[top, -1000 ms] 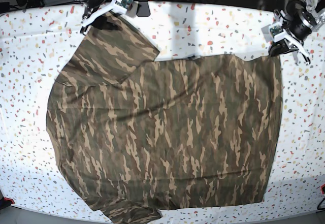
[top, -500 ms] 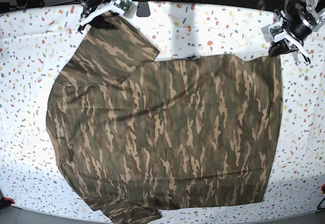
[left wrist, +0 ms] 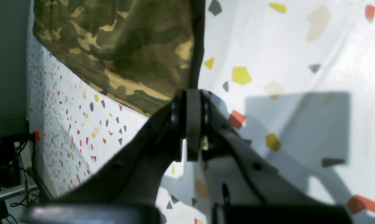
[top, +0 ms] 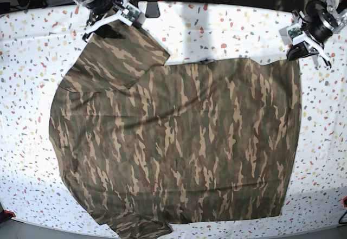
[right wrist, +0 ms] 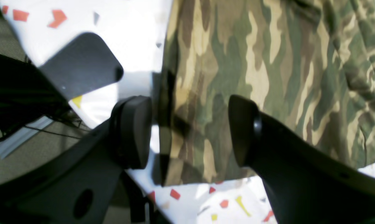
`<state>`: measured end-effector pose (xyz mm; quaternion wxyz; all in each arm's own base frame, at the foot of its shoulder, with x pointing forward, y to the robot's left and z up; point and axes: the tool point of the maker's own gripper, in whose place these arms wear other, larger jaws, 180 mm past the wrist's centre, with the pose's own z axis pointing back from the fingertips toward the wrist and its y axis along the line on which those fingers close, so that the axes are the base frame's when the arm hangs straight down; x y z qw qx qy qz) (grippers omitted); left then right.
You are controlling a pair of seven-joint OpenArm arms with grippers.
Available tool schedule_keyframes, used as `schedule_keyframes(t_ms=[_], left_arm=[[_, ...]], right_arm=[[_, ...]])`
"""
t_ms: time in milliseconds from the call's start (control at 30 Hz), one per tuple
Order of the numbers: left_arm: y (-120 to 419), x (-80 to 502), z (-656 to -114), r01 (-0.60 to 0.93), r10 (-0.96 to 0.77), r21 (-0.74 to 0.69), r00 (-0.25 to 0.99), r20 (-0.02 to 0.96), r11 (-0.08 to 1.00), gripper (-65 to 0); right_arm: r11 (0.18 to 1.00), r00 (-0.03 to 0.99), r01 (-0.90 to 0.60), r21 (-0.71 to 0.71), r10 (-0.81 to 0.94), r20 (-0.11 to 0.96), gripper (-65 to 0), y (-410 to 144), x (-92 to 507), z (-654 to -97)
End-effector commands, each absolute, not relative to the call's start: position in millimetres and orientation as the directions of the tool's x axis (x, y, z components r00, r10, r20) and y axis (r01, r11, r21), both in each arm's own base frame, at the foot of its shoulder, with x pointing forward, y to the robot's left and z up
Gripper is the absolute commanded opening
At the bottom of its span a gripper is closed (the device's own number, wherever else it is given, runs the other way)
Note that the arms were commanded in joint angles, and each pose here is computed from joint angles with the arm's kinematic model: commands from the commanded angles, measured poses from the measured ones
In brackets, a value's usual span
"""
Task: Fold the T-shirt properly
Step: 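Grasp the sleeve edge with the right gripper and the body edge with the left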
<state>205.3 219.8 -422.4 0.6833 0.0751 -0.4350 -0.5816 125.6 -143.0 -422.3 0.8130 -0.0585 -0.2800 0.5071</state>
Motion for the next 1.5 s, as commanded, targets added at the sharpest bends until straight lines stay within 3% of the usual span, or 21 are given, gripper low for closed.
schedule_keyframes(t_ms=[0,167,367,567,633,767,833,1067,1167,1467], left_arm=[[223,209,-416,0.719,-0.864,0.626,-0.072,0.497,0.301,-65.0],[223,210,-416,0.719,-0.864,0.627,-0.072,0.498,0.301,-65.0],[223,210,-416,0.719,-0.864,0.626,-0.072,0.498,0.301,-65.0],[223,210,-416,0.719,-0.864,0.626,-0.072,0.498,0.301,-65.0],[223,210,-416,0.719,-0.864,0.626,-0.072,0.498,0.301,-65.0],[223,210,-416,0.719,-0.864,0.627,-0.072,0.498,0.301,-65.0],[223,210,-416,0.719,-0.864,0.626,-0.072,0.498,0.301,-65.0],[223,210,-416,0.719,-0.864,0.627,-0.072,0.498,0.301,-65.0],[223,210,-416,0.719,-0.864,0.626,-0.072,0.498,0.301,-65.0],[223,210,-416,0.719,-0.864,0.627,-0.073,0.498,0.301,-65.0]], right_arm=[[0.398,0.357,-0.799,-0.450,0.917,0.177,-27.3,-189,119,-430],[0.338,0.333,-0.806,-0.486,0.938,0.098,-27.3,-209,122,-426],[0.375,0.426,-0.707,-0.600,0.903,0.062,-27.3,-232,136,-414],[0.367,0.431,-0.683,-0.632,0.901,0.057,-27.4,-235,140,-409],[0.371,0.432,-0.691,-0.620,0.900,0.056,-32.3,-235,138,-411],[0.386,0.442,-0.690,-0.612,0.895,0.067,-51.4,-234,137,-412],[0.391,0.447,-0.681,-0.619,0.892,0.072,-57.5,-235,138,-411],[0.416,0.477,-0.625,-0.660,0.873,0.099,-58.6,-239,145,-404],[0.417,0.477,-0.625,-0.660,0.873,0.100,-64.7,-239,145,-404],[0.413,0.474,-0.625,-0.662,0.875,0.098,-65.0,-239,146,-404]])
